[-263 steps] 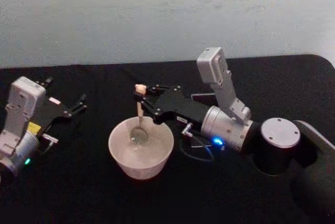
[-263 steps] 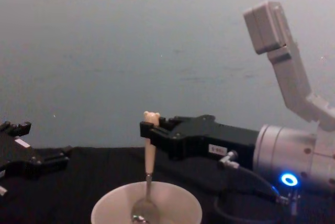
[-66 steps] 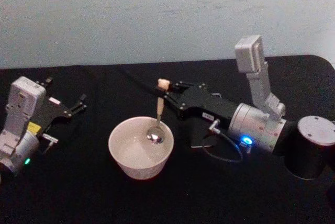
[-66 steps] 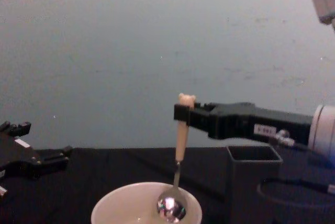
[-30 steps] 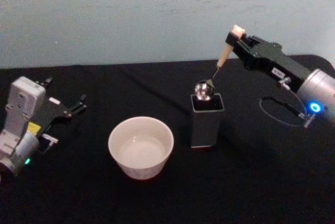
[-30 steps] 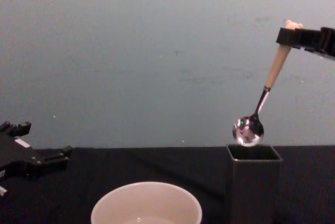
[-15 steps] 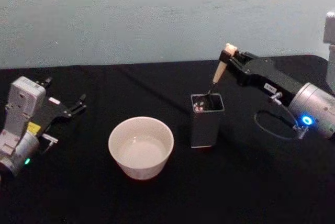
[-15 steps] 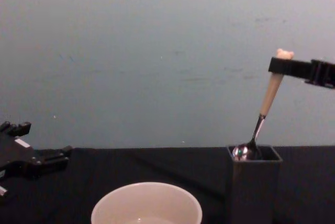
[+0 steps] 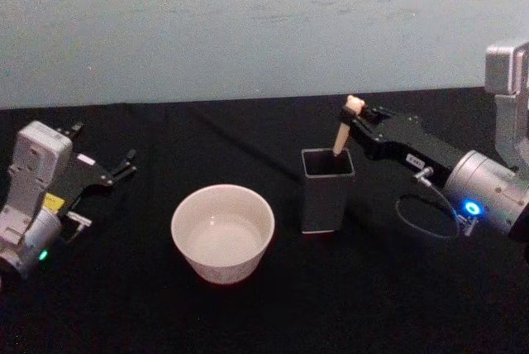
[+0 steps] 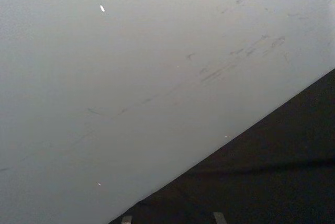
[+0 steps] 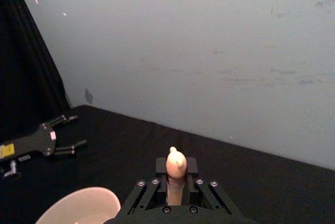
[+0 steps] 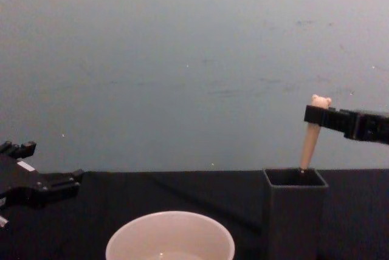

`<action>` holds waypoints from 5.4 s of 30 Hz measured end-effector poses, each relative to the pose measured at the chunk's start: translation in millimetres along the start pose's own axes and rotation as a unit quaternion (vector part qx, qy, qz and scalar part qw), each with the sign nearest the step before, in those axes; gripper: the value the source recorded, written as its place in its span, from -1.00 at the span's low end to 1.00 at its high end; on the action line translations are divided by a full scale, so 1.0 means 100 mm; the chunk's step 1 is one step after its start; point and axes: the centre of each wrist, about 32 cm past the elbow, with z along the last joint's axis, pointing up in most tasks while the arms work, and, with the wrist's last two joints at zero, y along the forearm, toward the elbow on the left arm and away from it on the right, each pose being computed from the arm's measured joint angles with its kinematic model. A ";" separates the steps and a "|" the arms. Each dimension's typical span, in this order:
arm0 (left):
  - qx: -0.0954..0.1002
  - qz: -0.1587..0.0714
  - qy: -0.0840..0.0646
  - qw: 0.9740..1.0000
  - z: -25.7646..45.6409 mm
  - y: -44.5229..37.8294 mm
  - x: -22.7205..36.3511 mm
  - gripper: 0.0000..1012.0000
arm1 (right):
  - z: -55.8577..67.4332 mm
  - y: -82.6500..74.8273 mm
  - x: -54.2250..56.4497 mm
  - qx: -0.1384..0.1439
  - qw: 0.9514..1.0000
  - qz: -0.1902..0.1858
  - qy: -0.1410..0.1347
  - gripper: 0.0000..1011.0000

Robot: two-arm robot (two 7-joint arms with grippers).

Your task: Pick up the stirring spoon with one hand, stir inside the cup, then place it back in its original position.

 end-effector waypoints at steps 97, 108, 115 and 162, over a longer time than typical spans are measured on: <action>0.000 0.000 0.000 1.000 0.000 0.000 0.000 0.98 | -0.11 0.21 -0.10 0.099 0.981 -0.144 -0.079 0.98; 0.000 0.000 0.000 1.000 0.000 0.000 0.000 0.98 | -0.60 0.19 -0.05 0.047 0.951 -0.249 -0.175 0.98; 0.000 0.000 0.000 1.000 0.000 0.000 0.000 0.98 | -0.86 0.09 -0.06 -0.016 0.948 -0.258 -0.183 0.98; 0.000 0.000 0.000 1.000 0.000 0.000 0.000 0.98 | -0.90 0.10 -0.04 -0.032 0.949 -0.259 -0.179 0.98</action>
